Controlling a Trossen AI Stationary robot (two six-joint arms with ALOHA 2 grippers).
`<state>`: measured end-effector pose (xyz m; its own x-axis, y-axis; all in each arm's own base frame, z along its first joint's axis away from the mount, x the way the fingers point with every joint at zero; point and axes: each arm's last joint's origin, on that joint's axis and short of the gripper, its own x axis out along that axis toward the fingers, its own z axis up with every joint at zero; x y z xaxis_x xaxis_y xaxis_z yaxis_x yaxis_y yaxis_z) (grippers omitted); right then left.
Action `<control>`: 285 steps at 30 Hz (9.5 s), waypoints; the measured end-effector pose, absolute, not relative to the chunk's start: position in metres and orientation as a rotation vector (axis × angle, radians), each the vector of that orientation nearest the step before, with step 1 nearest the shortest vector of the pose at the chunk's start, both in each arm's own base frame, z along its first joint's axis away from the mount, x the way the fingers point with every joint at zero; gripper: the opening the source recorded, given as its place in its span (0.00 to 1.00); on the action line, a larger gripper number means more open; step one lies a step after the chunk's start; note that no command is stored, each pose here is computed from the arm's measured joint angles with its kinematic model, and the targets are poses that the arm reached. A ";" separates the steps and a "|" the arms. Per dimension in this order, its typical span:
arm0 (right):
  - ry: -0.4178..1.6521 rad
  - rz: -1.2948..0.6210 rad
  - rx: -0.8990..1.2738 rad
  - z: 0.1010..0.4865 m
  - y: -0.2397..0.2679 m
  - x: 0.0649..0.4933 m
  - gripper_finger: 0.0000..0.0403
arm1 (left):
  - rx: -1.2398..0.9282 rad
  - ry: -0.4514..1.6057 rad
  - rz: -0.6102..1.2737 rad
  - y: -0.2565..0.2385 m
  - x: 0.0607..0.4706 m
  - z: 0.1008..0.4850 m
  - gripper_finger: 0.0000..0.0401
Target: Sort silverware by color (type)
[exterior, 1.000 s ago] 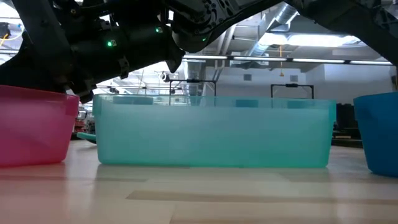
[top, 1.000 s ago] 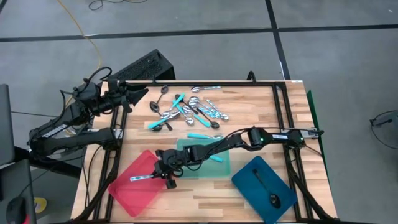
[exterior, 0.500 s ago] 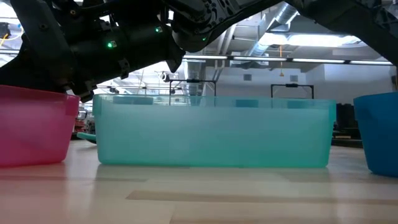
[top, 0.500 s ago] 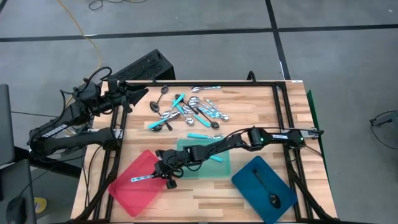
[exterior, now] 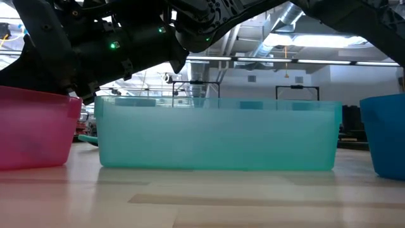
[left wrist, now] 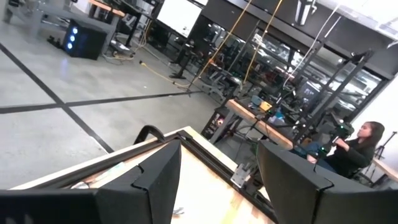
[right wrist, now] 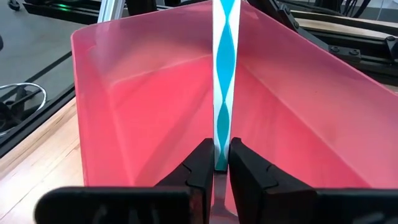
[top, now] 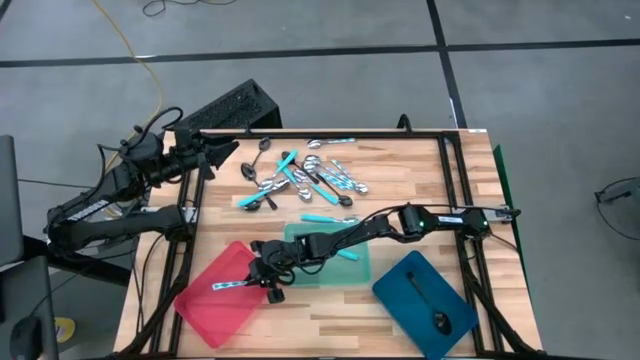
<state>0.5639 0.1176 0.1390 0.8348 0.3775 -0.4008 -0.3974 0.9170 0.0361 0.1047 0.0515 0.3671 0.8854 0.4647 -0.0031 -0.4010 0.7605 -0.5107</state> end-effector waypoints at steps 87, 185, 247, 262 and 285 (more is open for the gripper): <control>0.818 -0.730 -0.067 0.460 -0.179 0.256 0.13 | -0.644 0.789 0.697 0.285 0.365 0.199 0.00; 0.968 -0.234 0.085 0.221 -0.211 0.338 0.58 | -0.433 -0.401 0.521 0.064 0.115 0.341 0.03; 1.359 -0.360 0.284 0.141 -0.252 0.348 0.11 | -0.491 -0.298 0.625 0.058 0.099 0.299 0.42; 1.257 -0.445 0.321 0.180 -0.249 0.342 0.12 | -0.642 -0.393 0.604 0.048 0.080 0.226 0.42; 0.767 -0.345 0.337 0.260 -0.145 0.407 0.12 | -0.635 -0.216 0.514 0.042 0.076 0.201 0.42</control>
